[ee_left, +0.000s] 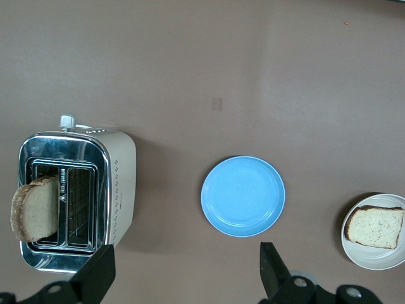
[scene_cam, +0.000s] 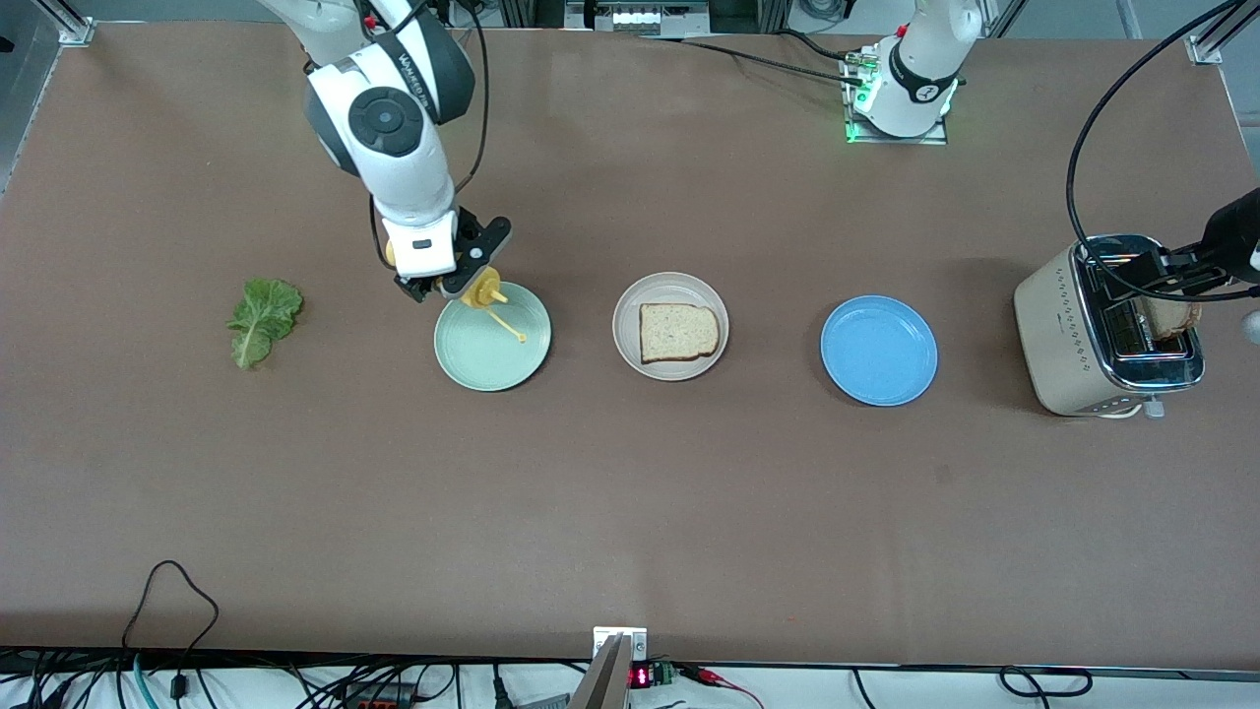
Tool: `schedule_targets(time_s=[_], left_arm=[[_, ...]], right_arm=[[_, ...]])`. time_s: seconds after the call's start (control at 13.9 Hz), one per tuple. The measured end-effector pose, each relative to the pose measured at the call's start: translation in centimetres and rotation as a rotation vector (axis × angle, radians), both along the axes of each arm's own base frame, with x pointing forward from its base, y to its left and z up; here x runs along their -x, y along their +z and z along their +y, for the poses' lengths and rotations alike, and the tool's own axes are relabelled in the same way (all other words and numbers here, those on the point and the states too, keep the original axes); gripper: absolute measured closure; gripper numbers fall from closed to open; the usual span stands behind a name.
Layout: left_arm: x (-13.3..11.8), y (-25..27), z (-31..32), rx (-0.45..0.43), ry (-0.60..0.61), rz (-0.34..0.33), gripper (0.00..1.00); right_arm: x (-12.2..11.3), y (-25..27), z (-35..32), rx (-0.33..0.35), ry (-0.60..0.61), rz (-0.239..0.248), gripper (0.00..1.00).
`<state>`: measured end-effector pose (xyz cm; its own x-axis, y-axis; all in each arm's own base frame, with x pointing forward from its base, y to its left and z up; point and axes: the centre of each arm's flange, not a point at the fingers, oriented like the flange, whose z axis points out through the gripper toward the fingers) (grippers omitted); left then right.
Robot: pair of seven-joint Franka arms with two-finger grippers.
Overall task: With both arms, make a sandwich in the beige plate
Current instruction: 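Carry the squeeze bottle with the right gripper over the bread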
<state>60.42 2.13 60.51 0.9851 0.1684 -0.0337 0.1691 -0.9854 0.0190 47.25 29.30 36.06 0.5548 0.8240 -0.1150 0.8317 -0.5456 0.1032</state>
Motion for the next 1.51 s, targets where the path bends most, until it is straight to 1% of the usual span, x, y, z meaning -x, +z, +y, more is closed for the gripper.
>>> schedule_targets(time_s=[0.22, 0.43, 0.58, 0.72, 0.86, 1.01, 1.22, 1.51], left_arm=[[0.0, 0.0, 0.1, 0.000, 0.002, 0.000, 0.00], [0.0, 0.0, 0.2, 0.000, 0.004, 0.000, 0.00], [0.0, 0.0, 0.5, -0.001, 0.008, 0.000, 0.00], [0.0, 0.0, 0.8, -0.001, 0.014, 0.001, 0.00], [0.0, 0.0, 1.0, -0.001, 0.017, 0.000, 0.00], [0.0, 0.0, 1.1, -0.001, 0.018, 0.000, 0.00], [0.0, 0.0, 1.1, -0.001, 0.019, 0.000, 0.00], [0.0, 0.0, 1.3, -0.001, 0.022, -0.001, 0.00]], right_arm=[[1.7, -0.9, 4.3, 0.067, 0.011, -0.018, 0.49], [2.6, -2.1, 7.8, 0.089, 0.015, -0.023, 0.49], [2.4, -2.4, 9.7, 0.111, 0.027, -0.032, 0.49], [1.1, -2.5, 11.1, 0.135, 0.028, -0.033, 0.49], [-0.3, -2.7, 12.3, 0.139, 0.022, -0.039, 0.49], [-0.9, -3.7, 13.8, 0.149, 0.024, -0.049, 0.49], [-0.4, -6.2, 16.3, 0.184, 0.045, -0.055, 0.49], [1.3, -9.2, 18.4, 0.255, 0.073, -0.033, 0.49]])
